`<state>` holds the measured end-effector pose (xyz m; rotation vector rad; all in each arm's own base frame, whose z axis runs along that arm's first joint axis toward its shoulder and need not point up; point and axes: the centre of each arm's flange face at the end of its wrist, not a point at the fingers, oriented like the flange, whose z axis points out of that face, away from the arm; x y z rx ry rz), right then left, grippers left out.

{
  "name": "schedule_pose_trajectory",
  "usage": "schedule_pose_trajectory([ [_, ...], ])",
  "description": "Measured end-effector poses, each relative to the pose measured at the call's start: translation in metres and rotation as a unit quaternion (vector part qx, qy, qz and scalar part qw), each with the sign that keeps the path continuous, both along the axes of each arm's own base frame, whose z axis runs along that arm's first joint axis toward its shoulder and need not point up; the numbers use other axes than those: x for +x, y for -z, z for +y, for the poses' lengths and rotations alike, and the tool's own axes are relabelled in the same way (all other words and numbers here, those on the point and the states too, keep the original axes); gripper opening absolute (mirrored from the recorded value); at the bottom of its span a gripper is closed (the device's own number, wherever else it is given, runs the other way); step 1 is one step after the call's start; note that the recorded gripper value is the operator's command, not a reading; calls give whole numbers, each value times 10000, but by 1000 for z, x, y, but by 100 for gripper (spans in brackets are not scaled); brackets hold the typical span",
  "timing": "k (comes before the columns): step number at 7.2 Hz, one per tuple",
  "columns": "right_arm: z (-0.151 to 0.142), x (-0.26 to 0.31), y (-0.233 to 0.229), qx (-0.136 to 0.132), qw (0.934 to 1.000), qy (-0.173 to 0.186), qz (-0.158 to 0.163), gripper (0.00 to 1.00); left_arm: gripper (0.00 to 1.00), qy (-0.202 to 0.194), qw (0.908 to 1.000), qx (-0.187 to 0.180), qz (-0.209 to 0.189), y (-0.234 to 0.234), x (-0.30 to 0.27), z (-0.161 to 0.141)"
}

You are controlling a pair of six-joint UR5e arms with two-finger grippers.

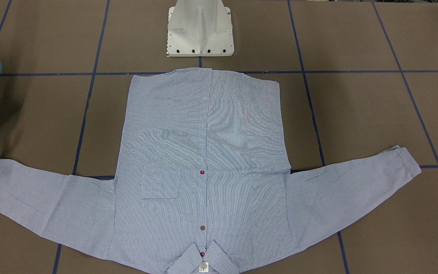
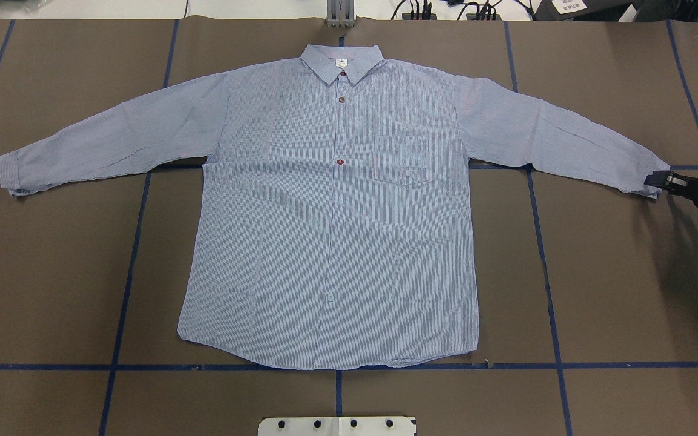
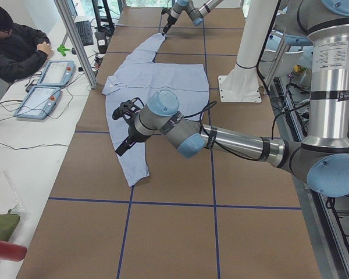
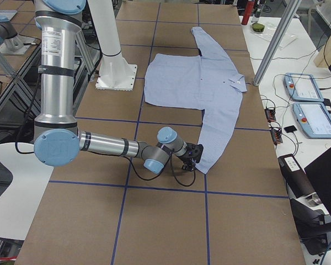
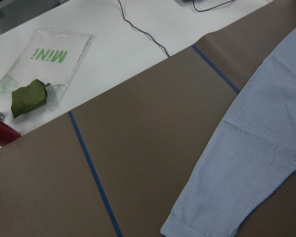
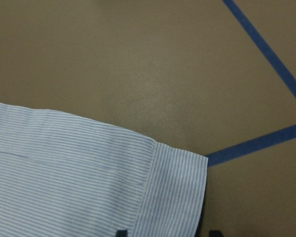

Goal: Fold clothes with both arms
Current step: 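Lower the right gripper onto the cuff of the sleeve nearest it and grasp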

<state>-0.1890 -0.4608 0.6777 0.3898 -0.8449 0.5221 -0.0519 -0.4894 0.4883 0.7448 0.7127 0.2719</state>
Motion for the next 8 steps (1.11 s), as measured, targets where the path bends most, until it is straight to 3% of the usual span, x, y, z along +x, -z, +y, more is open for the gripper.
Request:
schedule_pose_trajectory([
  [2,1,-4,2,24,10000,14,3,44,100,-9,10000,-5,10,0,0,1],
  [3,1,-5,2,30,10000,24,0,29,100,-61,10000,-16,60,-1,1,1],
  [4,2,-6,3,30,10000,27,-10,1,100,-133,9998,-33,128,-1,2,3],
  [8,0,-10,29,47,9994,-117,-327,0,100,-204,9996,-71,190,-4,4,6],
])
